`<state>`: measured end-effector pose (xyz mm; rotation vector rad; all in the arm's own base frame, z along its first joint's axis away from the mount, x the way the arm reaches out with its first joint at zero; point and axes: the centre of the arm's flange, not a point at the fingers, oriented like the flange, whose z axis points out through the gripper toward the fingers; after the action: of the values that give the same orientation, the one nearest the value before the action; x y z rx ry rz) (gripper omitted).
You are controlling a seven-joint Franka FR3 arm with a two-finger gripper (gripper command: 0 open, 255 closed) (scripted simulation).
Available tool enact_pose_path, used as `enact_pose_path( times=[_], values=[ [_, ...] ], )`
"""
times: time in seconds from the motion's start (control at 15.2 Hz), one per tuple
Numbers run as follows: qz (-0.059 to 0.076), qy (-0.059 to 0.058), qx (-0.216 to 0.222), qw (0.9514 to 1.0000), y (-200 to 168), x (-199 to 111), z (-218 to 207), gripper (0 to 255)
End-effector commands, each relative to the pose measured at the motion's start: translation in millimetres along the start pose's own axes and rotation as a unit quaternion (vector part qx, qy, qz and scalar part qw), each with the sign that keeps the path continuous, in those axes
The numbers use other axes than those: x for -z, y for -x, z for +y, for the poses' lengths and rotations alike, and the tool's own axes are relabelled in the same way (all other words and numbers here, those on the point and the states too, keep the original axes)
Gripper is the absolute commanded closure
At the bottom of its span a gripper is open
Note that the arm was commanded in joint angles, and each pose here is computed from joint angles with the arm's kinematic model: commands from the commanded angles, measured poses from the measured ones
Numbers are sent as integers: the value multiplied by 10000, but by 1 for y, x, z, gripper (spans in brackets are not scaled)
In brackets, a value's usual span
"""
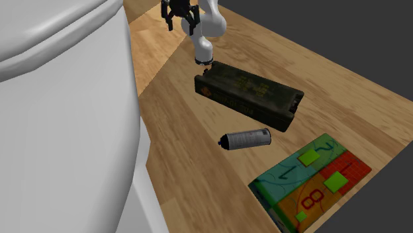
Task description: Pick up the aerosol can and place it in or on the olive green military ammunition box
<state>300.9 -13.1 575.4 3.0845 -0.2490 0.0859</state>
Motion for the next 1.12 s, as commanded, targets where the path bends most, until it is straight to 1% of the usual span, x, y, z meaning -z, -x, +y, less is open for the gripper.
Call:
enact_pose_path(
  times=[0.0, 0.26, 0.53, 0.79, 1.06],
  values=[
    [0, 0, 0, 10000, 0, 0, 0, 0],
    [-103, 70, -431, 9990, -13, -20, -50, 0],
    [-206, 140, -861, 9960, -30, -41, -98, 0],
    [-309, 210, -1289, 9910, -51, -63, -145, 0],
    [-411, 280, -1715, 9839, -75, -86, -189, 0]
  ],
)
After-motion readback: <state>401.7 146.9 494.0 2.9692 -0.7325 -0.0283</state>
